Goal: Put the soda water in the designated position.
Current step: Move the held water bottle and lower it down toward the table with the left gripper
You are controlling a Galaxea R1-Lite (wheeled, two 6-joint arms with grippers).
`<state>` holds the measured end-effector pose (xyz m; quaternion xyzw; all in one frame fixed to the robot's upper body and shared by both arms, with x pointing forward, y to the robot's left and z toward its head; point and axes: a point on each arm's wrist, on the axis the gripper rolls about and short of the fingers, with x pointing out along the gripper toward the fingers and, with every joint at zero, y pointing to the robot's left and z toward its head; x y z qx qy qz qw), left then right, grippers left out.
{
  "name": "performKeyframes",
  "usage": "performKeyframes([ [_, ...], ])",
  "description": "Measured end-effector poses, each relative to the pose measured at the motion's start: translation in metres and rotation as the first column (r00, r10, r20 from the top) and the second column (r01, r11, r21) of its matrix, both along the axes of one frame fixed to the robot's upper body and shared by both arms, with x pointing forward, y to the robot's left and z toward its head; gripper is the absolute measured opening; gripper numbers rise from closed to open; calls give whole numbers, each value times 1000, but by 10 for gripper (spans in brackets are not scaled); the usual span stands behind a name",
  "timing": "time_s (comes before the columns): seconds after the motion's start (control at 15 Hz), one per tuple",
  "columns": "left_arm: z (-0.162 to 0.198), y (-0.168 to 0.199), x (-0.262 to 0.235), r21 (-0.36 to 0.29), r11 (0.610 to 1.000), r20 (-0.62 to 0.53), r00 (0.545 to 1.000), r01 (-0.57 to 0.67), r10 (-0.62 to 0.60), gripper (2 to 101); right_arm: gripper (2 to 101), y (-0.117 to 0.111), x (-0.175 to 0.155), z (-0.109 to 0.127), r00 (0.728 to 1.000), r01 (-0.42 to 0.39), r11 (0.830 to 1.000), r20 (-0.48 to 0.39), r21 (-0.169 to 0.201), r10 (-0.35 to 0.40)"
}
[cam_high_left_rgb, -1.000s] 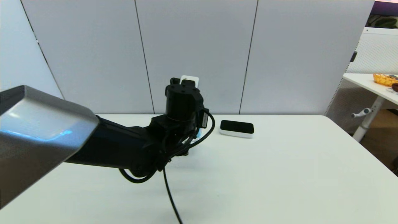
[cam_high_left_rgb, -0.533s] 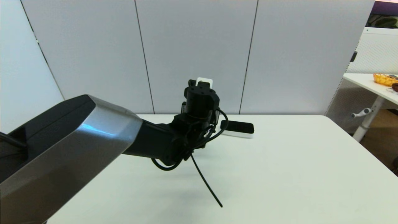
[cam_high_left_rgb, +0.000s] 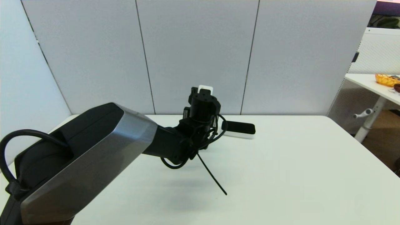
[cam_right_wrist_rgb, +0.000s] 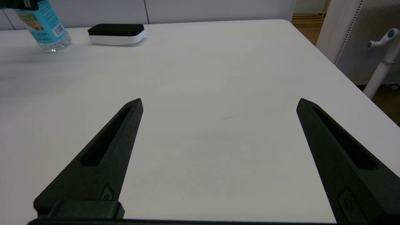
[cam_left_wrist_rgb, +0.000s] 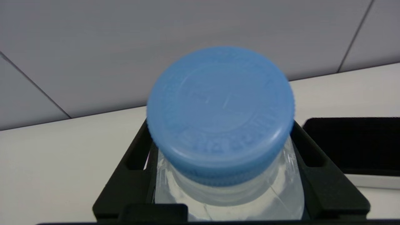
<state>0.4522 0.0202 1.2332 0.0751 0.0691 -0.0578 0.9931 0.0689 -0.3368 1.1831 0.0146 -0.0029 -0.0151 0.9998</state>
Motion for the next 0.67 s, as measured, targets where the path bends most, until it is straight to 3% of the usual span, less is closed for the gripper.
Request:
performKeyframes([
  [0.67,-5,7,4,14,999,-27,999,-36,37,582,974,0,0,0,1000,0,1000,-1,0,0],
])
